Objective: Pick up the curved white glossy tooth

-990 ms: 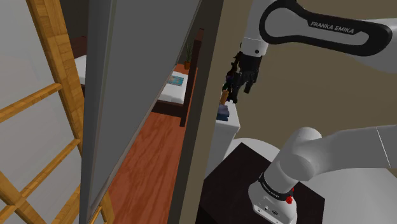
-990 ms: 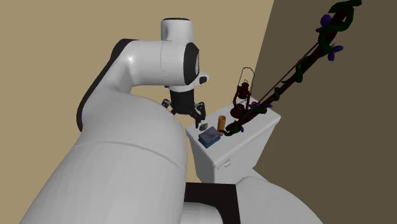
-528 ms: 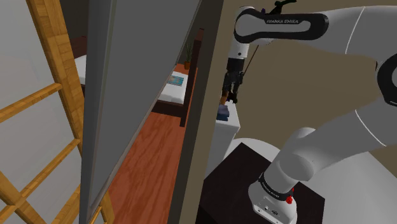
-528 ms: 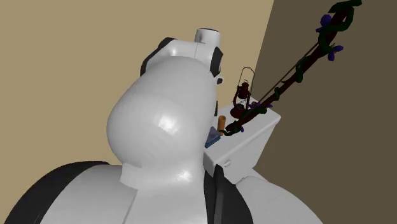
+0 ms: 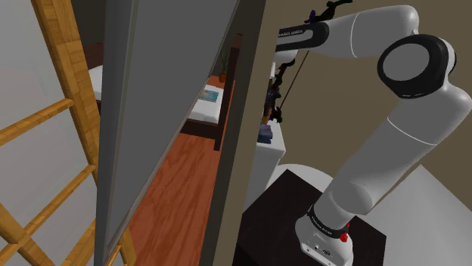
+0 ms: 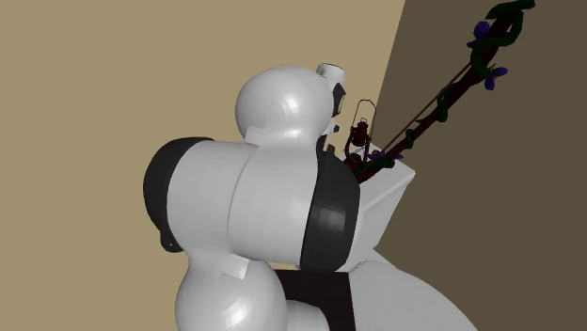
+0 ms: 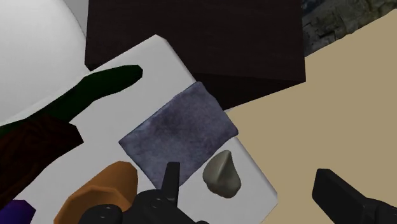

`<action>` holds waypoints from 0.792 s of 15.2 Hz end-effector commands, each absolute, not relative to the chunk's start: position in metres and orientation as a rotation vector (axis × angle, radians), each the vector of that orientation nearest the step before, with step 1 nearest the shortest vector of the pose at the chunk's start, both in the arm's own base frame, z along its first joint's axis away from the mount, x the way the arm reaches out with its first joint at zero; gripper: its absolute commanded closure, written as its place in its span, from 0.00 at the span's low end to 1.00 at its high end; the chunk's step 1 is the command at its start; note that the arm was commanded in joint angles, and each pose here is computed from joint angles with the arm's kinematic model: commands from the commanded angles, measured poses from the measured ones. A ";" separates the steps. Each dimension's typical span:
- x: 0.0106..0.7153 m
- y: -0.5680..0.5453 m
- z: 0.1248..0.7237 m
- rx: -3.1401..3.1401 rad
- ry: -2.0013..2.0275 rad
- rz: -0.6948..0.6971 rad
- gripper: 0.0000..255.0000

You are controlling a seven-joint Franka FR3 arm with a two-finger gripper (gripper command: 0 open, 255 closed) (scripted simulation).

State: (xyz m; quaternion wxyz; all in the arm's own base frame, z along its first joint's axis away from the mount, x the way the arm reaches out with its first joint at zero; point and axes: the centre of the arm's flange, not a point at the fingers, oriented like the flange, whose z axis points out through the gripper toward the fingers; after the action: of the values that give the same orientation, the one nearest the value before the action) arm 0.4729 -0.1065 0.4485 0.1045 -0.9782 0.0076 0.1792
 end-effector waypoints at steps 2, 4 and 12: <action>0.478 -0.108 0.432 -2.876 0.017 0.537 0.00; 0.478 -0.108 0.421 -2.876 0.017 0.537 0.00; 0.479 -0.108 0.407 -2.877 0.017 0.537 1.00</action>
State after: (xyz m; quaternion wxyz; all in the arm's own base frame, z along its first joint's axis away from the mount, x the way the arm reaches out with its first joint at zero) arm 0.4793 -0.1085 0.4090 0.1072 -0.9777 0.0060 0.1804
